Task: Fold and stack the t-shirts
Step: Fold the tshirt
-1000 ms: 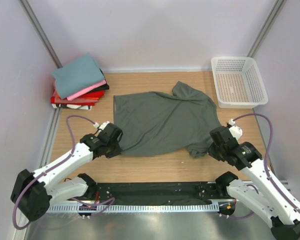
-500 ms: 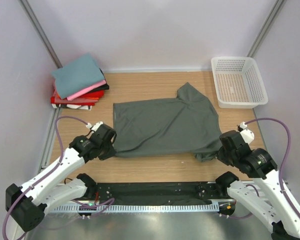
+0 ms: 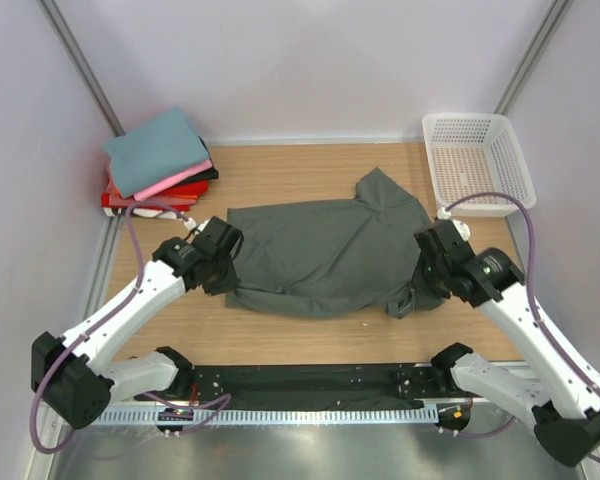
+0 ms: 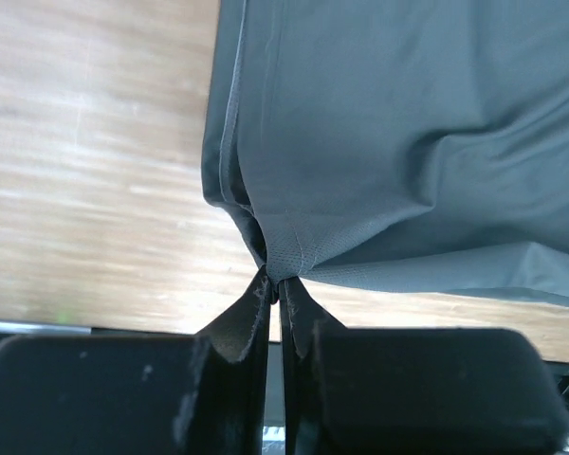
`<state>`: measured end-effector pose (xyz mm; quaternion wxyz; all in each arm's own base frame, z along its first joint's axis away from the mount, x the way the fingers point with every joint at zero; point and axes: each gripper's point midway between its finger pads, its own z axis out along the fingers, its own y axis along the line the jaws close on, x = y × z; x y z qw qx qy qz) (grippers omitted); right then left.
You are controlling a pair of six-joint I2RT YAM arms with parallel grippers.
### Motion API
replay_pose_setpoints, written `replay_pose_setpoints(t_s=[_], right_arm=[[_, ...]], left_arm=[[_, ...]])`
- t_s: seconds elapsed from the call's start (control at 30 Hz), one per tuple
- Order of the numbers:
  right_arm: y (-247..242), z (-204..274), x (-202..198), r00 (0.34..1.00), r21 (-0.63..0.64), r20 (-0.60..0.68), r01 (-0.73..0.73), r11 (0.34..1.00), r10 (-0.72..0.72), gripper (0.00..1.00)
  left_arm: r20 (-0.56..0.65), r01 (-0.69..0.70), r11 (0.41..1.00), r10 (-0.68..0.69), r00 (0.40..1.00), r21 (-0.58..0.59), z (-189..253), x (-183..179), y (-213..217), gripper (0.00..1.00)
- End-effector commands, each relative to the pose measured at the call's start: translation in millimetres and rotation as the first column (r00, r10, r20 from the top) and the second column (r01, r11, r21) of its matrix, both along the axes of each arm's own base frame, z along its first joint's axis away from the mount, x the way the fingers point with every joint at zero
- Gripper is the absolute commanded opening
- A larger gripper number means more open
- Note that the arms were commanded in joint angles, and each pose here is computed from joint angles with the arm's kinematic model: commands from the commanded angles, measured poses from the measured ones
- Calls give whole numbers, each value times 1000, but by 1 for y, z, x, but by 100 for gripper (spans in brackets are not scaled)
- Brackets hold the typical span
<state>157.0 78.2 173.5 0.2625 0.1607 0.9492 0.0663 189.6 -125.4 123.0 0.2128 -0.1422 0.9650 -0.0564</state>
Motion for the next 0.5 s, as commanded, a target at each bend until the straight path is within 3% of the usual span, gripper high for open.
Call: replay_pose_setpoints(t_s=[0.0, 0.17, 0.47], right_arm=[[14, 34, 40, 989, -47, 108, -96, 994, 101, 2], [21, 44, 79, 981, -153, 115, -137, 979, 155, 1], [19, 1, 155, 988, -302, 19, -141, 943, 153, 3]], left_arm=[[13, 49, 999, -49, 999, 22, 11, 23, 0, 7], [3, 52, 999, -52, 999, -11, 19, 58, 1, 6], [-45, 28, 999, -28, 999, 17, 6, 117, 15, 6]])
